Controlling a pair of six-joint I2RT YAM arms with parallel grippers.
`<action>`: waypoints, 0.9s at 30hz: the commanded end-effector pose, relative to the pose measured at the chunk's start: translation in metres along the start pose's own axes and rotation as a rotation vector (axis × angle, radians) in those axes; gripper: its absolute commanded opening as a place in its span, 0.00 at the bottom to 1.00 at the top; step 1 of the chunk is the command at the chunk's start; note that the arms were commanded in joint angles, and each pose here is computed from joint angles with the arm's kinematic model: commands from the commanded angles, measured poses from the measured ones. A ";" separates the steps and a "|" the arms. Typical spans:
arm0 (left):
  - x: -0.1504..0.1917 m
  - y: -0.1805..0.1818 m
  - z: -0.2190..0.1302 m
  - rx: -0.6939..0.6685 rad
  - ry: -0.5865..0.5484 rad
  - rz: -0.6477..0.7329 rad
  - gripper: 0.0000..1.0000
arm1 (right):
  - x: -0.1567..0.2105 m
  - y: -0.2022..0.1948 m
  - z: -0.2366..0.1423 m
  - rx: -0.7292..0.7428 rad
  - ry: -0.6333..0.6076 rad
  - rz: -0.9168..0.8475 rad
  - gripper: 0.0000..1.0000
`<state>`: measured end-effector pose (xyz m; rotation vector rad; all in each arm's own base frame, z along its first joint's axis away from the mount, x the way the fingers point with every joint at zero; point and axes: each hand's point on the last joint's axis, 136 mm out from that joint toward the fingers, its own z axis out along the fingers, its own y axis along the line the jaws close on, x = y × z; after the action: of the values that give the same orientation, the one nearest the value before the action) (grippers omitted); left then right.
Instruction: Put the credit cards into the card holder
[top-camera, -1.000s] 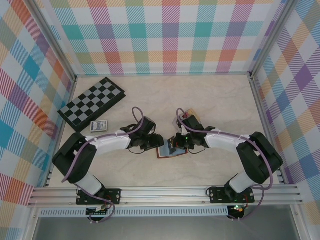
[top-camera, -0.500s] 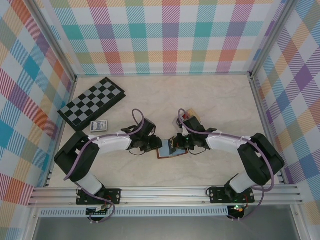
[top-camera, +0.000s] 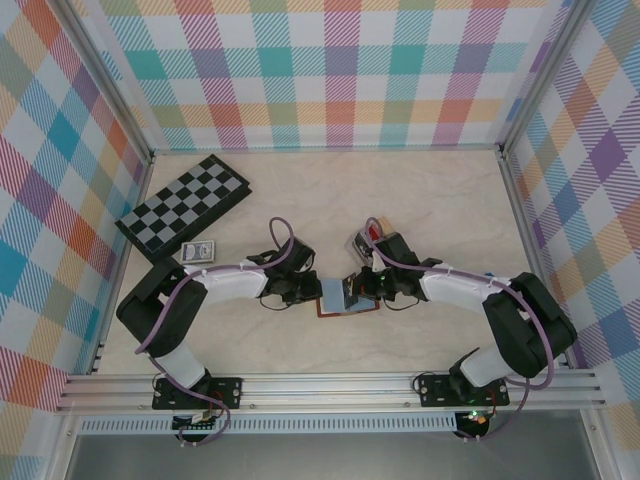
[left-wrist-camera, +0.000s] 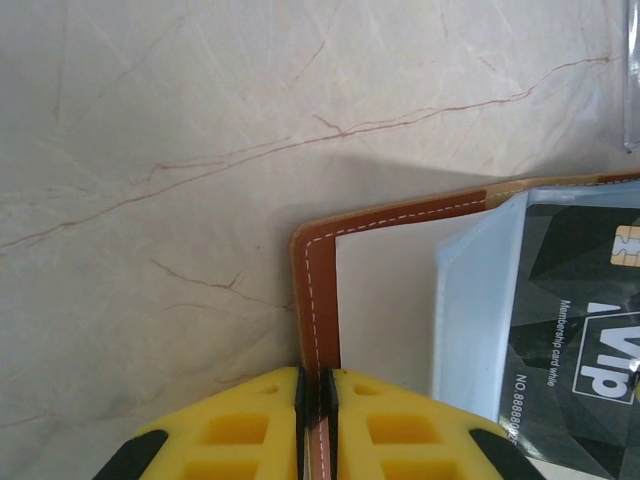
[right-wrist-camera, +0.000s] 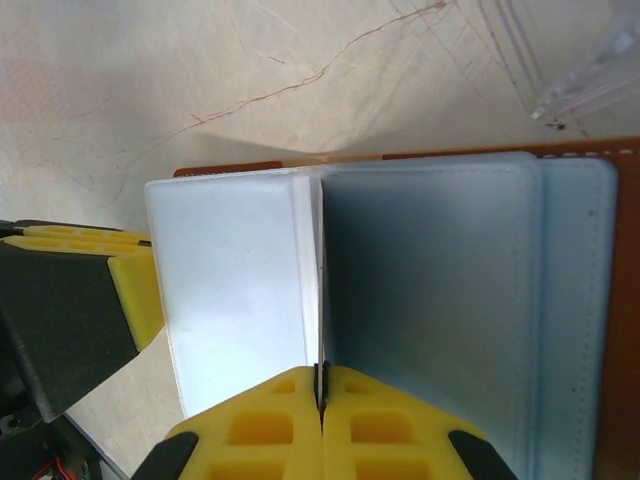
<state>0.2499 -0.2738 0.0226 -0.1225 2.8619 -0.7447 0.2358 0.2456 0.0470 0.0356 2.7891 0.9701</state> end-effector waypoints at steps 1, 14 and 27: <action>0.005 -0.004 0.001 -0.003 0.025 0.022 0.14 | 0.008 -0.001 0.003 -0.024 0.036 -0.030 0.05; 0.004 -0.002 0.008 -0.017 0.035 0.019 0.08 | 0.017 0.003 0.016 -0.115 0.071 -0.059 0.05; 0.007 0.005 0.008 -0.039 0.035 0.018 0.06 | 0.009 -0.023 0.008 0.002 0.024 0.034 0.05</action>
<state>0.2512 -0.2745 0.0206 -0.1170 2.8721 -0.7307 0.2368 0.2486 0.0376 0.0090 2.7612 1.0747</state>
